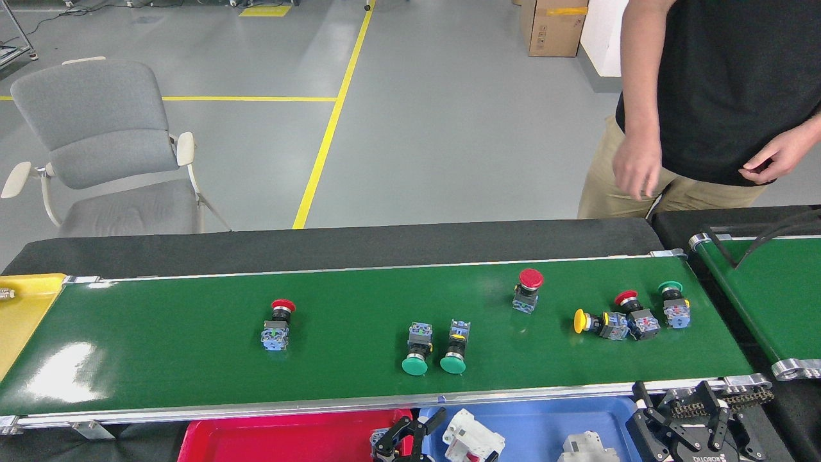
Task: Pick switch part from conveyor to tray
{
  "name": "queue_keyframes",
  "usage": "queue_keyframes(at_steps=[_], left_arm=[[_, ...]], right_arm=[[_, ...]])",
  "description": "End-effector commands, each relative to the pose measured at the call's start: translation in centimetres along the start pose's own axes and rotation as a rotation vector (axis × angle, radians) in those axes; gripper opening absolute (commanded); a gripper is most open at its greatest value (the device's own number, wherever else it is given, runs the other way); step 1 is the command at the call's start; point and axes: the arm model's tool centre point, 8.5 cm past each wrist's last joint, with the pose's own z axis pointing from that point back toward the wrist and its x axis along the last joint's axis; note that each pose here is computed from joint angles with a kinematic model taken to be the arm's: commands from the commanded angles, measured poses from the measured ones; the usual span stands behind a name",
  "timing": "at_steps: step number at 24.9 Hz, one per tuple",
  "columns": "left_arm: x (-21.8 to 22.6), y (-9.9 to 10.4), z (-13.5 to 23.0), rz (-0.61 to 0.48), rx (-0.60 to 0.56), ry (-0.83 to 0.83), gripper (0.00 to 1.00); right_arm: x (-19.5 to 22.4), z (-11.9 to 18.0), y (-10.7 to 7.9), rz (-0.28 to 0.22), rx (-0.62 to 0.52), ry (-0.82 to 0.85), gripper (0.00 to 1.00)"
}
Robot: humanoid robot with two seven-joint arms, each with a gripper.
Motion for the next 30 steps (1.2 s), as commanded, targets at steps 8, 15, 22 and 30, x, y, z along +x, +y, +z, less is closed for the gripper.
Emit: queue_keyframes(at_steps=[8, 15, 22, 30], left_arm=[[-19.9, -2.7, 12.9, -0.09, -0.059, 0.678, 1.0], [-22.5, -3.9, 17.6, -0.043, -0.086, 0.695, 1.0], [-24.1, -3.4, 15.5, -0.055, -0.072, 0.645, 1.0], [-30.4, -3.5, 11.8, -0.08, -0.12, 0.619, 1.0]], right_arm=[[7.7, -5.6, 0.1, 0.063, 0.052, -0.135, 1.0], [15.5, -14.3, 0.0, 0.101, 0.123, -0.115, 1.0], [21.6, -20.2, 1.2, 0.142, 0.226, -0.1, 0.99], [24.4, -20.5, 2.0, 0.198, 0.254, -0.155, 0.06]])
